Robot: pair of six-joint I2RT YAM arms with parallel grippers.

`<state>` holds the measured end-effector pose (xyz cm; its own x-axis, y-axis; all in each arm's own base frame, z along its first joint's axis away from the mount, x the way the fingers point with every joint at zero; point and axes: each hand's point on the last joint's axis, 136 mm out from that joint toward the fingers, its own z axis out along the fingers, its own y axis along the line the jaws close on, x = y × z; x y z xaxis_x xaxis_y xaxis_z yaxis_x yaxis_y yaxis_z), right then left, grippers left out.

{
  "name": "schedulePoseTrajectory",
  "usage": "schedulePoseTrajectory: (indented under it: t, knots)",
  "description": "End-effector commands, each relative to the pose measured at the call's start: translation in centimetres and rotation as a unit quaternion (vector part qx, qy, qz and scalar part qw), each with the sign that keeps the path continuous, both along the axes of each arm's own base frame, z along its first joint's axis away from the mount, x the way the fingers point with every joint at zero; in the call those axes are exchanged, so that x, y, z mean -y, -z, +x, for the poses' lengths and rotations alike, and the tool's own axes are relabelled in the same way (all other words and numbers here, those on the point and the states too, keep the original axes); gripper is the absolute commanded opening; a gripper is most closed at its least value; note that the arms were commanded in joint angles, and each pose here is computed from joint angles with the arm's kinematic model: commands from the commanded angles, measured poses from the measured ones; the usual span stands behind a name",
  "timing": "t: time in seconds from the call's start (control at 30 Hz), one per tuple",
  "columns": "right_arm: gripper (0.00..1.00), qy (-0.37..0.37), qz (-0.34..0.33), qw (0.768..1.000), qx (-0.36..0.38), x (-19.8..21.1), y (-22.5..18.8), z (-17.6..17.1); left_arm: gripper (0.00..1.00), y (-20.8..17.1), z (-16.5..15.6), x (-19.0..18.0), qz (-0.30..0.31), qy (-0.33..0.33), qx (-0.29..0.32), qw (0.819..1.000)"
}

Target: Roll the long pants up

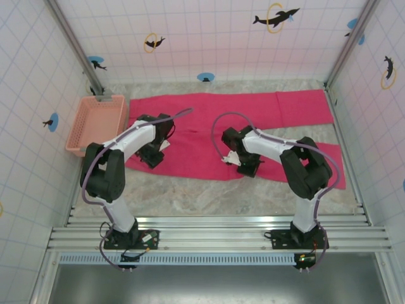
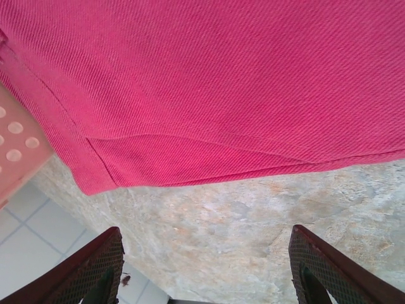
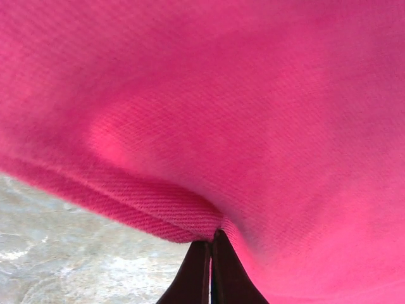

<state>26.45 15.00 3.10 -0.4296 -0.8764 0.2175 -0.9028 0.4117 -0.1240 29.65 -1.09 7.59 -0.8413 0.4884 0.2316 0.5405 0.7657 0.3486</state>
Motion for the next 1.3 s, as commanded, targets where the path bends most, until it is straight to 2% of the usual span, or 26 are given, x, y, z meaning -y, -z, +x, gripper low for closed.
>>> schedulePoseTrajectory:
  t: [0.0, 0.07, 0.2, 0.4, 0.6, 0.77, 0.97, 1.13, 1.2, 1.27]
  knots:
    - [0.0, 0.001, 0.024, 1.0, 0.018, -0.1, -2.4, 0.7, 0.7, 0.0, -0.3, 1.7, -0.013, 0.015, -0.007, 1.0]
    - [0.0, 0.005, 0.027, 0.999, 0.024, 0.1, -2.7, 0.8, 0.74, 0.3, -0.5, 2.7, -0.005, 0.034, -0.014, 0.999]
    - [0.0, 0.016, 0.041, 0.998, 0.034, 0.0, -3.6, 1.5, 0.74, 1.1, -1.4, 4.5, 0.012, 0.071, -0.03, 0.997]
    - [0.0, 0.044, 0.075, 0.995, 0.047, 0.1, -5.3, 2.9, 0.74, 2.6, -2.6, 4.5, 0.039, 0.09, -0.04, 0.994]
    - [0.0, 0.07, 0.114, 0.99, 0.053, 0.2, -6.9, 3.4, 0.73, 3.7, -2.3, 4.7, 0.037, 0.059, -0.023, 0.997]
    - [0.0, 0.072, 0.133, 0.987, 0.055, 0.0, -7.8, 3.3, 0.68, 5.6, -2.2, 5.4, 0.031, 0.017, -0.025, 0.999]
    - [0.0, 0.075, 0.154, 0.983, 0.06, -0.1, -8.7, 3.0, 0.67, 6.1, -1.3, 5.9, 0.033, 0.005, -0.022, 0.999]
    - [0.0, 0.084, 0.175, 0.979, 0.069, 0.0, -9.5, 3.1, 0.6, 6.3, -1.0, 6.1, 0.033, 0.003, -0.029, 0.999]
    - [0.0, 0.086, 0.181, 0.977, 0.074, 0.0, -9.8, 3.1, 0.54, 6.4, -0.9, 6.2, 0.032, 0.004, -0.032, 0.999]
    - [0.0, 0.087, 0.189, 0.975, 0.078, 0.0, -10.1, 3.0, 0.39, 6.5, -0.8, 6.4, 0.03, 0.005, -0.03, 0.999]
